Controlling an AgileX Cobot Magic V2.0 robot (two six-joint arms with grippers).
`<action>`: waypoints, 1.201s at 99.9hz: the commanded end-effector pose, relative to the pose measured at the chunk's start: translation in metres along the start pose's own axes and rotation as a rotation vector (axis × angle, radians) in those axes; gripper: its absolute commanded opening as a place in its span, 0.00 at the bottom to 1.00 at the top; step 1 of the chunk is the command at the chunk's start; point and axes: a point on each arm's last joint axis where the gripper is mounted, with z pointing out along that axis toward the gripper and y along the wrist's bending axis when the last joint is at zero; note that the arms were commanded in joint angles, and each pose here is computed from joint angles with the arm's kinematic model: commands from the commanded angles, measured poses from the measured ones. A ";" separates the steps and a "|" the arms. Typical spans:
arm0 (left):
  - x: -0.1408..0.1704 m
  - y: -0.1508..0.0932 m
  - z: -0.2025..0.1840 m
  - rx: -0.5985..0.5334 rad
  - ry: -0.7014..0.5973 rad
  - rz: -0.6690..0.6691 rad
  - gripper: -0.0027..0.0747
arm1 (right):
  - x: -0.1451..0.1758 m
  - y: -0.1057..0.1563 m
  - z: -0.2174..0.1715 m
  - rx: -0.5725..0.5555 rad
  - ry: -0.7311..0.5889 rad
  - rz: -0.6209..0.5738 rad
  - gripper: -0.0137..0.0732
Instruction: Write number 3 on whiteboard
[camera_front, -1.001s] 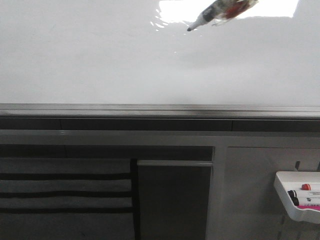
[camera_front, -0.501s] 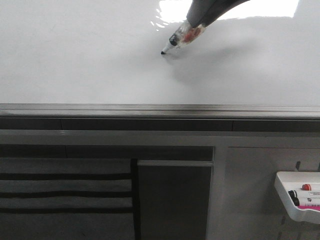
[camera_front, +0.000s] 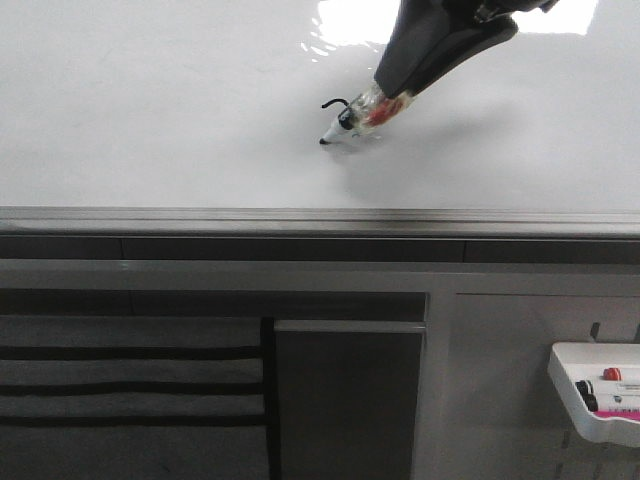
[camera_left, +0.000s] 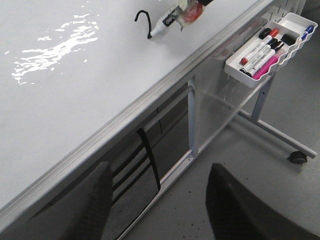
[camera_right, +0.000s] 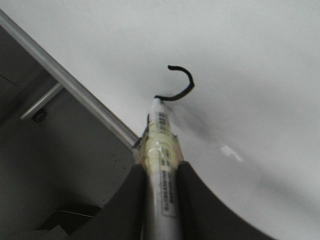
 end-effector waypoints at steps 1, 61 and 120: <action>-0.012 0.003 -0.006 -0.037 -0.077 -0.031 0.54 | -0.016 -0.007 -0.014 0.069 -0.135 -0.001 0.22; -0.012 0.003 -0.006 -0.037 -0.077 -0.031 0.54 | -0.010 0.011 0.002 0.031 -0.120 -0.025 0.22; -0.013 0.004 -0.006 -0.047 -0.085 -0.033 0.54 | 0.048 0.065 -0.095 -0.047 -0.223 -0.219 0.22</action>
